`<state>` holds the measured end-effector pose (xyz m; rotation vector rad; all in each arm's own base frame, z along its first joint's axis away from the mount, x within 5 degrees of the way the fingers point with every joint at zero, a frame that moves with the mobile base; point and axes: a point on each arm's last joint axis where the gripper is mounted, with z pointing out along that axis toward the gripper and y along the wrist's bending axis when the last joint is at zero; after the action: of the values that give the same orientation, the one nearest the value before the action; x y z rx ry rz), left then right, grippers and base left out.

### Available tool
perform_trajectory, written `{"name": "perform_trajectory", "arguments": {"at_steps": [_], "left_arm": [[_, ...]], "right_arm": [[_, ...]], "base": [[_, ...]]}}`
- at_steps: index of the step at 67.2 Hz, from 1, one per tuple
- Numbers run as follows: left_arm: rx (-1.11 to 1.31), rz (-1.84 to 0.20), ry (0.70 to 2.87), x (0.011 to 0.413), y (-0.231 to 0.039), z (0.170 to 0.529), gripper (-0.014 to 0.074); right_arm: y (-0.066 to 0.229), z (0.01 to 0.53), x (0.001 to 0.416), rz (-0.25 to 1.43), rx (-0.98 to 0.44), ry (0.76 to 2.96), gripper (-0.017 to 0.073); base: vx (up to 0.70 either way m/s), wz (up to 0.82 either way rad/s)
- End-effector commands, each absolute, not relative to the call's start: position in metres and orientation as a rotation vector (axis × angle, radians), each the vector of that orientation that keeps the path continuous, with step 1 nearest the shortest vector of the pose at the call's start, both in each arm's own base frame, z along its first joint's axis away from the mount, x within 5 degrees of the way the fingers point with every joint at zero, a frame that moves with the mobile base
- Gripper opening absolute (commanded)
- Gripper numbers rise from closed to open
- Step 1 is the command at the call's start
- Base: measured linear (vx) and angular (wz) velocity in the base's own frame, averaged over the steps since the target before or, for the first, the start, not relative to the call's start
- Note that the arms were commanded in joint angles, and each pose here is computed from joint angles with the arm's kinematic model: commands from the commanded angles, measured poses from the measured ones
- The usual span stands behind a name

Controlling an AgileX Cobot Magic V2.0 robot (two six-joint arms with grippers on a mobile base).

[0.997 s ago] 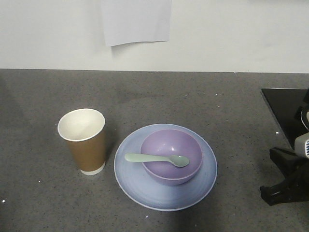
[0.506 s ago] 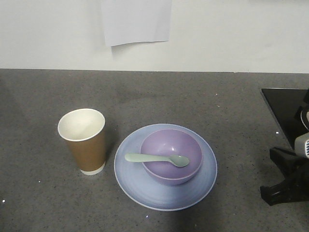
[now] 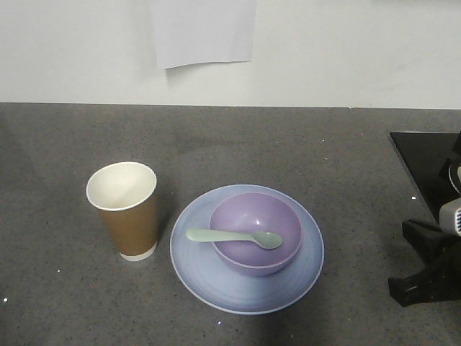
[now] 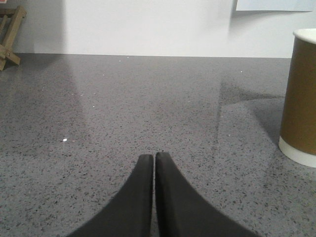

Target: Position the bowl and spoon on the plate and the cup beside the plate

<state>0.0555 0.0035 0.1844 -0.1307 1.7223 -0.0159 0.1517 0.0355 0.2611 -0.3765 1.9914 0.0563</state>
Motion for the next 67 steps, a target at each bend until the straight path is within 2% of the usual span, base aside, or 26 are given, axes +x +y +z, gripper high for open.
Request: {"name": "perform_trajectory", "arguments": {"at_steps": [1,16,28,44,57,67], "left_arm": [[-0.13,-0.025,1.642,0.056,0.003,0.193,-0.0008],[-0.13,-0.025,1.642,0.056,0.003,0.193,-0.0008],[-0.13,-0.023,1.642,0.056,0.004,0.193,-0.0008],[-0.13,-0.023,1.642,0.056,0.004,0.193,-0.0008],[-0.13,-0.023,1.642,0.056,0.004,0.193,-0.0008],[-0.13,-0.023,1.642,0.056,0.004,0.193,-0.0008]], "right_arm": [[0.036,0.277,0.156,0.056,-0.351,1.891,-0.0003],[0.03,0.286,0.148,0.045,-0.308,1.81,-0.0003],[0.024,0.249,0.12,0.045,-0.294,1.746,-0.0003],[0.009,0.211,0.08,0.117,-0.077,1.493,-0.0003],[0.001,0.218,0.064,-0.005,-0.034,1.372,-0.0003],[-0.001,0.215,0.054,-0.045,-0.019,1.36,-0.0003]], "base": [[0.0,0.0],[0.0,0.0],[0.0,0.0],[0.0,0.0],[0.0,0.0],[0.0,0.0]]}}
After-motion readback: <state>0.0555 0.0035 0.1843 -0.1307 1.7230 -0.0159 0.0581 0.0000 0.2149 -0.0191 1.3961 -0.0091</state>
